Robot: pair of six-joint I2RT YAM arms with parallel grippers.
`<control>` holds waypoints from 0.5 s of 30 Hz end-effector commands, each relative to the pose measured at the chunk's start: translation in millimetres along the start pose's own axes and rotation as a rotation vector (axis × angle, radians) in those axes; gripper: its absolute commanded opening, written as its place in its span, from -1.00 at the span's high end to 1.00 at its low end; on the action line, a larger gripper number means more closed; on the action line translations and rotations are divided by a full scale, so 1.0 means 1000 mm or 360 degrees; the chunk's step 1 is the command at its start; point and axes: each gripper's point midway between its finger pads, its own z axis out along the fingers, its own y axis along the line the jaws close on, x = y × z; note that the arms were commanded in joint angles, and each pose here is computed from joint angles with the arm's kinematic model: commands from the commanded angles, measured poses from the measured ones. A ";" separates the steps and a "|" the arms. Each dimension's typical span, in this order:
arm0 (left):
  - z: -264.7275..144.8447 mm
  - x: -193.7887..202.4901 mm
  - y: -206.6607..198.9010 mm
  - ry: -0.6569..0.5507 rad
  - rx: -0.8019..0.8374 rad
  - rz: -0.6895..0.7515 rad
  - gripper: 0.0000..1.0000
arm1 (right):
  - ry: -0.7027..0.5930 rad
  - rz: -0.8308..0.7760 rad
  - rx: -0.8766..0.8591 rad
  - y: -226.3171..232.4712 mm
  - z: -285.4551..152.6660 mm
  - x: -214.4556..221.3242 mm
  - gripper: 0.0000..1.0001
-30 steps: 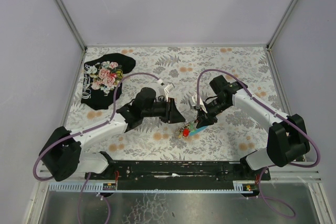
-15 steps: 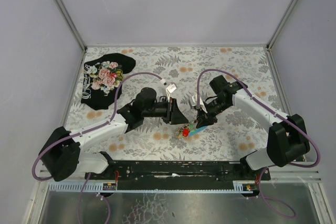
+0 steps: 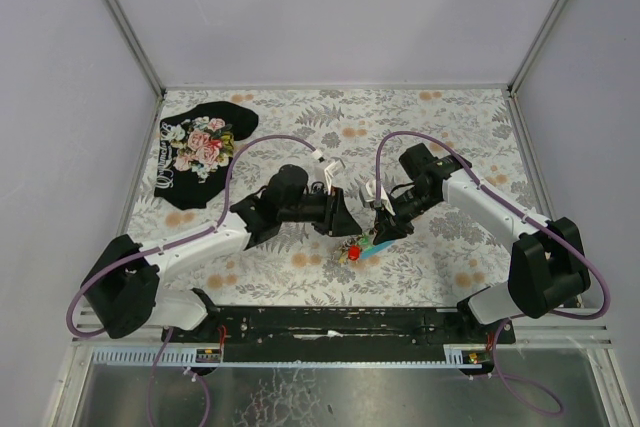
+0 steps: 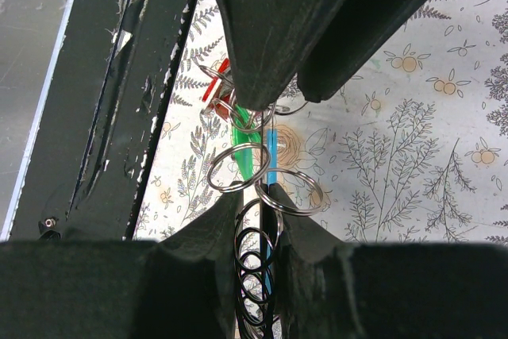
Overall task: Remove the keys from the keyring
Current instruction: Pick up the key from the keyring.
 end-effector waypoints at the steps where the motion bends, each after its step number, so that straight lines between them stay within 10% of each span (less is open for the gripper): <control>1: 0.002 -0.005 0.001 0.0000 -0.0061 0.0089 0.40 | -0.0106 -0.0049 -0.0038 0.006 0.001 -0.018 1.00; 15: -0.005 -0.002 -0.021 0.0051 0.0065 0.0119 0.49 | -0.0101 -0.0045 -0.0038 0.005 0.001 -0.017 1.00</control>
